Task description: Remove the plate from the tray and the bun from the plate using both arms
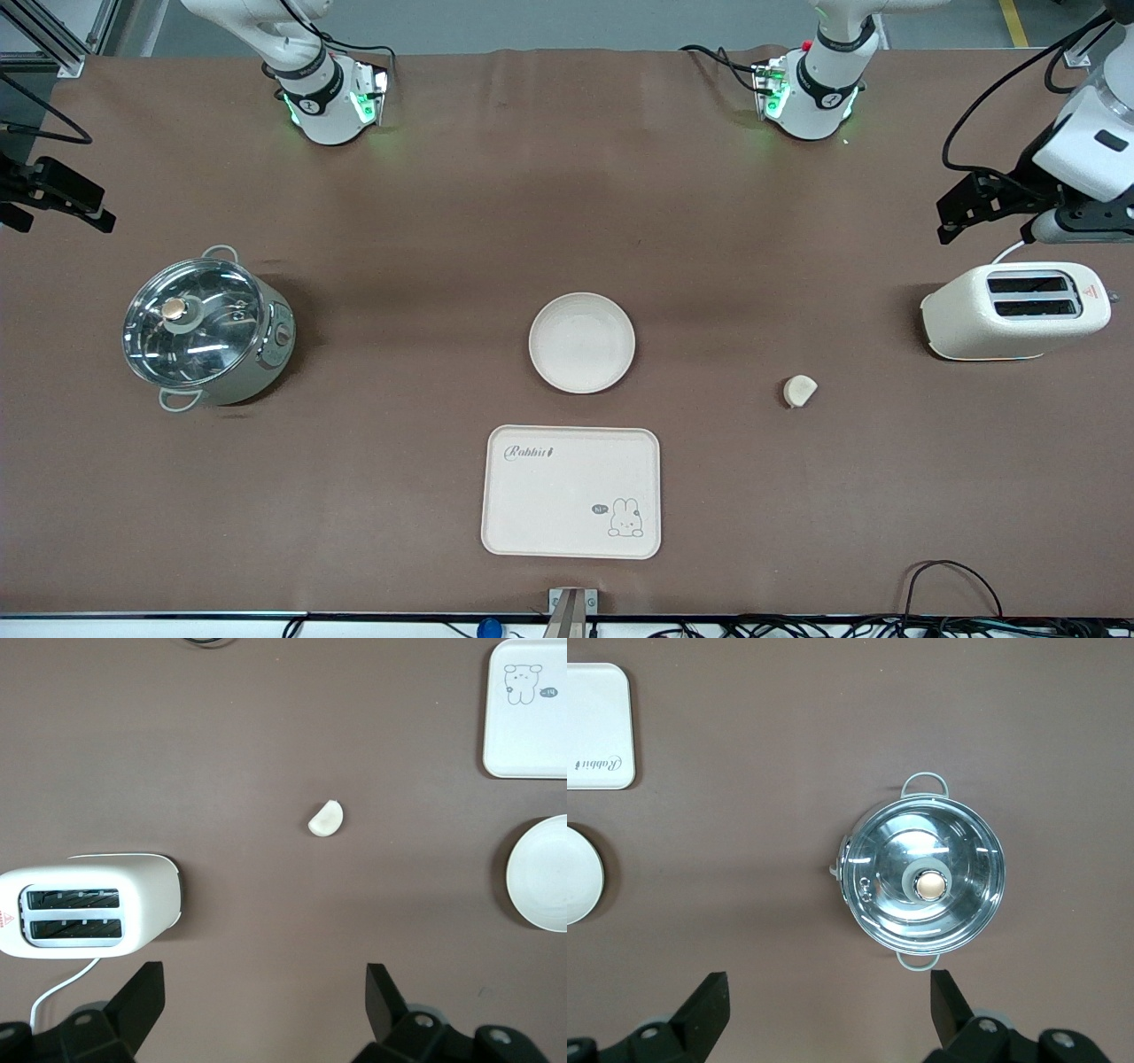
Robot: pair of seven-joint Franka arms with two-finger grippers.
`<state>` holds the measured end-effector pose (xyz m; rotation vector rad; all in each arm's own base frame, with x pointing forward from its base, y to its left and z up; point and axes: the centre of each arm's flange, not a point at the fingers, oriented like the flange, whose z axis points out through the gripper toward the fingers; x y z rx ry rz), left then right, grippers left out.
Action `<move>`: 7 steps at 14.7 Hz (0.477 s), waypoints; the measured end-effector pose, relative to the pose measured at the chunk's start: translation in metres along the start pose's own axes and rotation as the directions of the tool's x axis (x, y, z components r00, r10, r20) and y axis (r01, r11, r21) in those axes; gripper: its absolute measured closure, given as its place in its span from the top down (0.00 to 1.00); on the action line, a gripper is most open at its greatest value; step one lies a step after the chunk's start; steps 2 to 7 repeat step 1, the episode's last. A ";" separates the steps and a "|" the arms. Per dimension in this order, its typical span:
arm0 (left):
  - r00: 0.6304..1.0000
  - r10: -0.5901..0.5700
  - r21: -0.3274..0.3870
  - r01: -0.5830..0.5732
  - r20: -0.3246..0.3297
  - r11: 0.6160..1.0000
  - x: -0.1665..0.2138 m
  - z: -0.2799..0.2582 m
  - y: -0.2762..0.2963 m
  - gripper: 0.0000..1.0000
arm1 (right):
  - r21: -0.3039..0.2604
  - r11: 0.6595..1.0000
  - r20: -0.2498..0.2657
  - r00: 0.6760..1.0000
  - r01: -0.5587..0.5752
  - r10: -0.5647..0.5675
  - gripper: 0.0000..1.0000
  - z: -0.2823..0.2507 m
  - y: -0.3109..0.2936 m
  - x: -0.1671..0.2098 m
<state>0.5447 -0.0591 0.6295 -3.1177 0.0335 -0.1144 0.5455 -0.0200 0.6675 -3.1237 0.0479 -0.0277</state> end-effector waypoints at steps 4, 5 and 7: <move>1.000 -0.002 -0.001 0.002 -0.001 1.000 0.005 -0.002 -0.001 1.00 | -0.005 1.000 0.000 1.000 -0.002 0.002 1.00 0.000 0.001 0.000; 1.000 -0.002 -0.001 0.002 -0.001 1.000 0.005 -0.002 -0.001 1.00 | -0.005 1.000 0.000 1.000 -0.002 0.002 1.00 0.000 0.001 0.000; 1.000 -0.002 -0.001 0.002 -0.001 1.000 0.005 -0.002 -0.001 1.00 | -0.005 1.000 0.000 1.000 -0.002 0.002 1.00 0.000 0.001 0.000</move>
